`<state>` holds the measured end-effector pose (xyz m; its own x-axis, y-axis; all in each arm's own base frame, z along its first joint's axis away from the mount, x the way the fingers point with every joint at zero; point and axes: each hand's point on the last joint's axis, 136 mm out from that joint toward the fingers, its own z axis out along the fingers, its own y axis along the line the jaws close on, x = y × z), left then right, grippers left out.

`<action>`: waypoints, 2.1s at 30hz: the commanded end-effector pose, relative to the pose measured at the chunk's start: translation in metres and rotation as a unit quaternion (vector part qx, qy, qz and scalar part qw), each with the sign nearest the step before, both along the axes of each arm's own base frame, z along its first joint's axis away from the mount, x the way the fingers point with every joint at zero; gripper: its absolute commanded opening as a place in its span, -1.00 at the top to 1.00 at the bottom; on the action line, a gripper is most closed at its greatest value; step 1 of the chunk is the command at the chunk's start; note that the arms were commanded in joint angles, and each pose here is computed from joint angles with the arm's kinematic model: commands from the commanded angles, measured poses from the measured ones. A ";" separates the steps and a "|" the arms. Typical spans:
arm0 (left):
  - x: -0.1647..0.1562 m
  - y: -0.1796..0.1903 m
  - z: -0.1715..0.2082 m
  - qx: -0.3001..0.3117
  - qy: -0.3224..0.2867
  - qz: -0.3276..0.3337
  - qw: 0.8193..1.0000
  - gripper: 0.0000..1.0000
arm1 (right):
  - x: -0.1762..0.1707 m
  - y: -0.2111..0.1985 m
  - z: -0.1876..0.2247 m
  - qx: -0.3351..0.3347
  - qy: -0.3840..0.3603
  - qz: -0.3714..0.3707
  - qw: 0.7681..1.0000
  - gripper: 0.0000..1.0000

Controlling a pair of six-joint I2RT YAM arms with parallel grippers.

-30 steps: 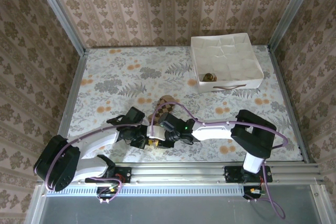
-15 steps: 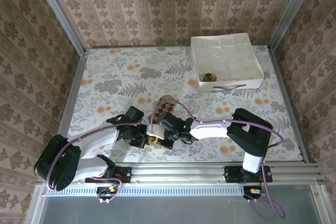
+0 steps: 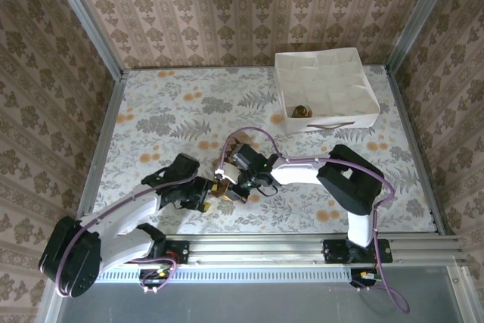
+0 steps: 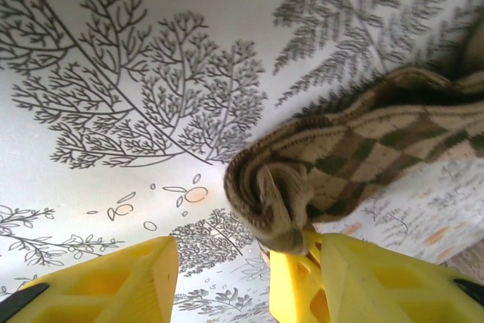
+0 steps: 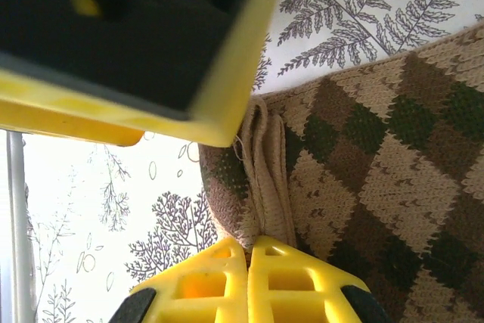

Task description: Roll the socks

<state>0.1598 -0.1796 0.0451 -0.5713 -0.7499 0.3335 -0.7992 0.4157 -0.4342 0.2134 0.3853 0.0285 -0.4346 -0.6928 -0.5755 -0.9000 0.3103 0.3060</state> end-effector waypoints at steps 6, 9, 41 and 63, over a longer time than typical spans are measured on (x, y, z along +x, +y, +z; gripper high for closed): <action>0.010 0.004 0.001 0.007 -0.073 -0.014 0.997 0.14 | -0.009 -0.047 -0.060 -0.120 0.113 -0.060 0.985 1.00; 0.009 0.005 -0.003 0.007 -0.078 -0.009 0.997 0.35 | -0.009 -0.052 -0.064 -0.122 0.136 -0.073 0.981 1.00; -0.044 0.035 -0.068 0.122 0.122 -0.020 0.985 0.73 | 0.015 -0.035 0.013 0.017 -0.091 -0.043 0.995 0.41; -0.030 0.032 -0.061 0.108 0.118 -0.025 0.987 0.72 | 0.009 -0.011 -0.008 -0.200 -0.428 0.156 0.867 0.30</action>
<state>0.1782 -0.1920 0.0211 -0.5991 -0.7258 0.3381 -0.7894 0.4648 -0.4011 0.2099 0.3801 0.0284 0.2842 -0.8838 -0.3717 -0.8385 -0.0412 -0.5433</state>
